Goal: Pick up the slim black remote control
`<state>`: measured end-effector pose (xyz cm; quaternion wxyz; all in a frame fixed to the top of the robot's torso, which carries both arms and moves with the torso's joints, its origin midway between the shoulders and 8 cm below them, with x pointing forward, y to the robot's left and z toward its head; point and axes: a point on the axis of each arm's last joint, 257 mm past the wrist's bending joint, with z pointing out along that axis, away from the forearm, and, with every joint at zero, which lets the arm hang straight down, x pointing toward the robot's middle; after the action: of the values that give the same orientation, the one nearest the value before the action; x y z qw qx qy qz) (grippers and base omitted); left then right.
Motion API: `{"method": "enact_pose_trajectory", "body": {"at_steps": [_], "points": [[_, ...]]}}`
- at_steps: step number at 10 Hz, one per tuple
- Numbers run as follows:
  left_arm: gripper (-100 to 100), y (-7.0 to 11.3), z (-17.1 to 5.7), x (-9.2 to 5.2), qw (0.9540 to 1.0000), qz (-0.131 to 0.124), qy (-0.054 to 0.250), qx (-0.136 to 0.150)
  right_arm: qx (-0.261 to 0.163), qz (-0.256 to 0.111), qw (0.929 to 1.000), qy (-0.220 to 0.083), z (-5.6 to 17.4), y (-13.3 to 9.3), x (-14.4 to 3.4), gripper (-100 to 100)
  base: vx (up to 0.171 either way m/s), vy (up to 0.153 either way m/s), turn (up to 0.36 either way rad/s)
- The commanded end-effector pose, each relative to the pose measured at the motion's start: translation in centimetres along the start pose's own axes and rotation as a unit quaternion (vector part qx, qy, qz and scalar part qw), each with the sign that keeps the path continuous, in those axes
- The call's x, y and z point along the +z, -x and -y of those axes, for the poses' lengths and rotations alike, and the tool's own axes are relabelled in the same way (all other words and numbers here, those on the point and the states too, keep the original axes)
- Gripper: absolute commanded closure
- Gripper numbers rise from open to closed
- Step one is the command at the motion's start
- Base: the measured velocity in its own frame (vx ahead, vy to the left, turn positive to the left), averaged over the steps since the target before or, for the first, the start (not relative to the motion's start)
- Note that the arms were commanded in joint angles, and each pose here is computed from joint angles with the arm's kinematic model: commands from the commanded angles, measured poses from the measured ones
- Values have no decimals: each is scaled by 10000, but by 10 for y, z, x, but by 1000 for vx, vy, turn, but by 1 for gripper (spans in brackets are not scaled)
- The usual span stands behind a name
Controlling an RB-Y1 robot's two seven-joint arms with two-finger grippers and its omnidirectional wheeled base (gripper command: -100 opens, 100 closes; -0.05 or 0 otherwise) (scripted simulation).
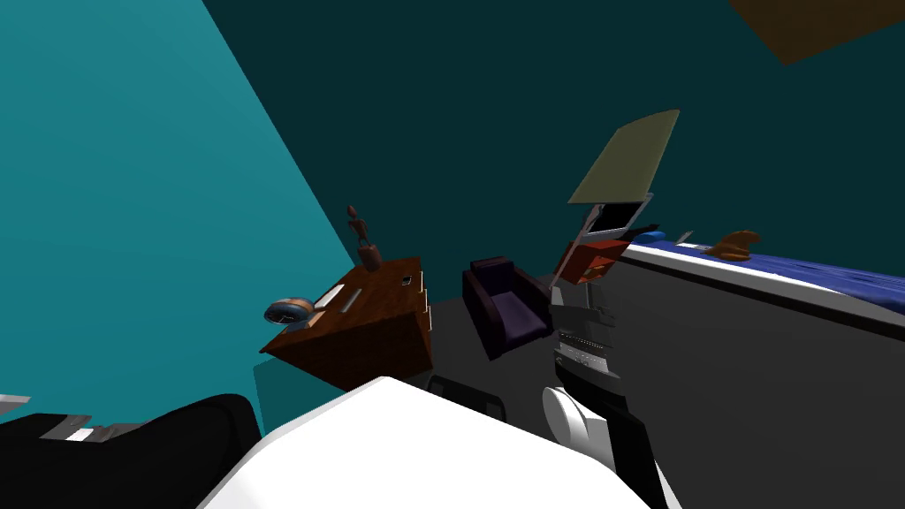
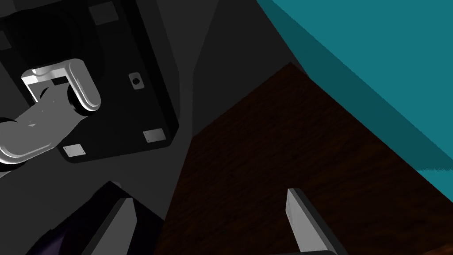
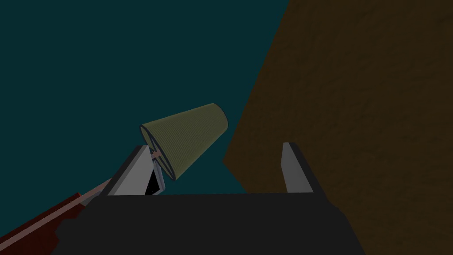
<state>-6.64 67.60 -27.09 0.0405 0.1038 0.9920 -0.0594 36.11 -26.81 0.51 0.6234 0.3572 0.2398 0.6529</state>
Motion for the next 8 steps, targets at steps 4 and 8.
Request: {"method": "enact_pose_trajectory", "body": {"at_steps": [4, 8], "points": [[-100, 21, -20, -27, 9960, -176, 111, 870, -1, 1, 10000, -1, 0, 0, 0, 0, -60, 42, -96], [-100, 53, -37, -51, 9816, -388, 159, 1862, 0, 0, 10000, 0, 0, 0, 0, 0, -65, 39, -150]]}}
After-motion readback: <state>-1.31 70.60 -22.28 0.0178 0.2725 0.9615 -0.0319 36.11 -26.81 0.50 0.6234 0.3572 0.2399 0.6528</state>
